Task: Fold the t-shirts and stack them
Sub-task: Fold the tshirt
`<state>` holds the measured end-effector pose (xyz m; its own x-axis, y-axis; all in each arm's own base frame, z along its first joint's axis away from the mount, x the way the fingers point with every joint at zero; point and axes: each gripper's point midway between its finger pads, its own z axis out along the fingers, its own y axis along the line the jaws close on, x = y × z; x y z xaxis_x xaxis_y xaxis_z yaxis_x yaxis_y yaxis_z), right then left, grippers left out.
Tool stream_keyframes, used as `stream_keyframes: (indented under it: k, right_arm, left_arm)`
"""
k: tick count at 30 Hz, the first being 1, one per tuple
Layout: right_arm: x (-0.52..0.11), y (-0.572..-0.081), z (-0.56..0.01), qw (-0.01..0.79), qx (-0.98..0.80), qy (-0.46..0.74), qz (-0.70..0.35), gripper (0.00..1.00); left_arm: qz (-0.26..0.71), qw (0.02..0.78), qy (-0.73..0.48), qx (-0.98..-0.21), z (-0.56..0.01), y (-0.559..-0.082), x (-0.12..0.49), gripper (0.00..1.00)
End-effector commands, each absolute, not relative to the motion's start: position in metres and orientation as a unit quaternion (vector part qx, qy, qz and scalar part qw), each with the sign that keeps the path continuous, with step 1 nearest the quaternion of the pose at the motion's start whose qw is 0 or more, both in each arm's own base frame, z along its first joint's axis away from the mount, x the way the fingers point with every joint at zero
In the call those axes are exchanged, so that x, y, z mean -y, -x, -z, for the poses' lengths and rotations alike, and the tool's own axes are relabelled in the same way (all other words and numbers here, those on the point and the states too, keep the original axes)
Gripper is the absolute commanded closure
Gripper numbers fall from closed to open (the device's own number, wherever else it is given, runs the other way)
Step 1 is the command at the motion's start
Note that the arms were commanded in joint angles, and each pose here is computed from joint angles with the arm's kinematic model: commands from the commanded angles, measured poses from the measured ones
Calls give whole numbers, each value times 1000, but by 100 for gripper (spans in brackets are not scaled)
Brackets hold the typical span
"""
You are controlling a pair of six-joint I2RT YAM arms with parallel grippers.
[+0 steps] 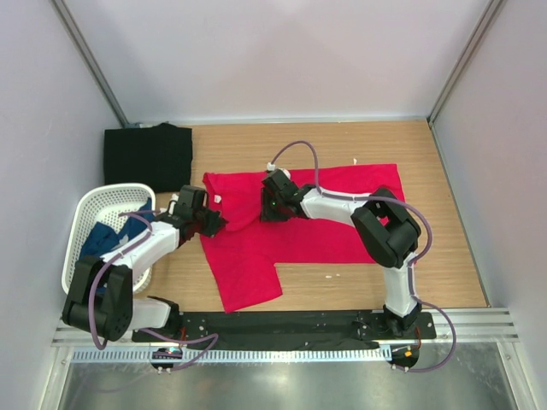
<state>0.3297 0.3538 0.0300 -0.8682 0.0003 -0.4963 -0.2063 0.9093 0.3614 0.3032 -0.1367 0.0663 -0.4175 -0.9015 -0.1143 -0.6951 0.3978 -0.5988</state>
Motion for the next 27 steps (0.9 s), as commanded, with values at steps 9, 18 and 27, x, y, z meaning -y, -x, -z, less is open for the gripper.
stream_keyframes:
  k: [9,18,27]
  right_arm:
    - [-380,-347,-42,278,-932,43,-230,64]
    - [-381,-346,-47,280,-930,48,-233,93]
    - [-365,-342,-85,298,-928,70,-214,99]
  left_arm:
    - [244,237,481,-808,-72,-313,137,100]
    - [242,237,479,-810,-71,-313,137,100]
    - [239,238,475,-813,-71,-312,137,100]
